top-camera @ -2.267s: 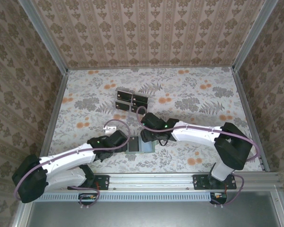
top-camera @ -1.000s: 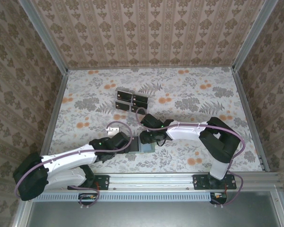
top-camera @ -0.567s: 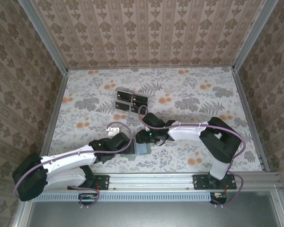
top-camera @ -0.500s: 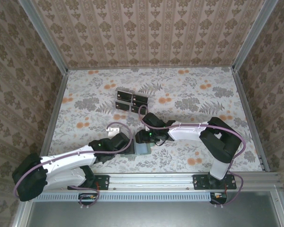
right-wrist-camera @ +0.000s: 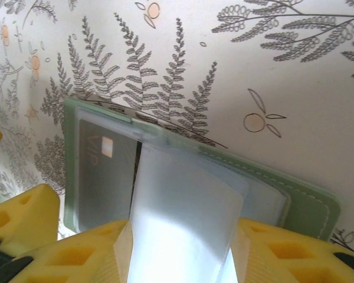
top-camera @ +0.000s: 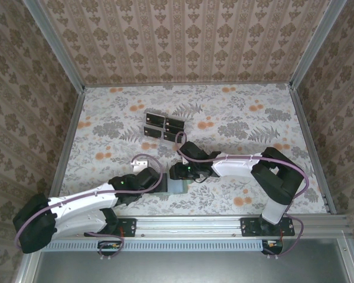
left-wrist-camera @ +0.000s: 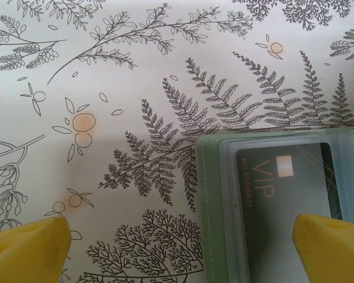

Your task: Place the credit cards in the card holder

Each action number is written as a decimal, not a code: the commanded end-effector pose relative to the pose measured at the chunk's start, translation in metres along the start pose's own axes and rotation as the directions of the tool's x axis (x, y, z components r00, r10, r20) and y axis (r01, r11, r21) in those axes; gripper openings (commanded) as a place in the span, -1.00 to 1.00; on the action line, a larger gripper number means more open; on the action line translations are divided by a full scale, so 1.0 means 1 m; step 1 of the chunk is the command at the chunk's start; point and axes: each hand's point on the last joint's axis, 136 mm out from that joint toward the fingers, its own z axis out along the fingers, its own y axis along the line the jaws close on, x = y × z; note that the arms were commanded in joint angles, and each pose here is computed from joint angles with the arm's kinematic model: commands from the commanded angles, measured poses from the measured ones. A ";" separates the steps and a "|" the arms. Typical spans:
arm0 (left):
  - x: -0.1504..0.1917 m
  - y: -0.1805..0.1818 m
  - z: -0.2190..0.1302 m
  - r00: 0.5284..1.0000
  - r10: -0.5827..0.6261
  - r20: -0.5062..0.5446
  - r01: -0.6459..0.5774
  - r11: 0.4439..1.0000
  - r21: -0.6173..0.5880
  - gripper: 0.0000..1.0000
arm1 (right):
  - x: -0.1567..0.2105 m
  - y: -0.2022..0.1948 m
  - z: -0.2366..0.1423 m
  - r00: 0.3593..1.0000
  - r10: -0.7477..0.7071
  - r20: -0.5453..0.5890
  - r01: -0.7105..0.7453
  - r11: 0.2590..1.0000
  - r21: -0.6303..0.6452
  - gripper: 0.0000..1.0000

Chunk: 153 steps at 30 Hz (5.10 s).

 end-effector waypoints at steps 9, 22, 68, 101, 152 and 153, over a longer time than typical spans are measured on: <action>0.003 0.001 0.002 1.000 -0.014 0.002 0.014 1.000 0.001 1.00 | -0.001 0.023 0.000 0.999 0.038 -0.007 -0.039 0.993 -0.111 -0.09; -0.003 0.018 -0.014 0.996 -0.070 0.060 0.070 0.998 0.000 1.00 | 0.004 0.058 -0.004 0.999 0.021 -0.025 -0.025 0.986 -0.167 0.06; -0.116 0.061 -0.010 0.954 -0.298 0.037 0.297 0.955 0.022 0.99 | -0.177 0.037 -0.056 0.783 -0.619 -0.068 0.591 0.706 0.390 -0.19; -0.110 0.067 -0.005 0.948 -0.319 0.018 0.318 0.948 0.025 1.00 | -0.176 -0.007 -0.009 0.705 -0.658 -0.266 0.679 0.518 0.520 -0.68; -0.084 0.056 -0.011 0.967 -0.252 -0.039 0.253 0.967 0.027 1.00 | -0.031 0.055 -0.054 0.948 0.018 0.318 -0.060 0.991 0.122 -1.00; -0.082 0.055 -0.010 0.967 -0.250 -0.042 0.251 0.968 0.026 0.99 | -0.027 0.053 -0.051 0.949 0.024 0.314 -0.066 0.990 0.123 -1.00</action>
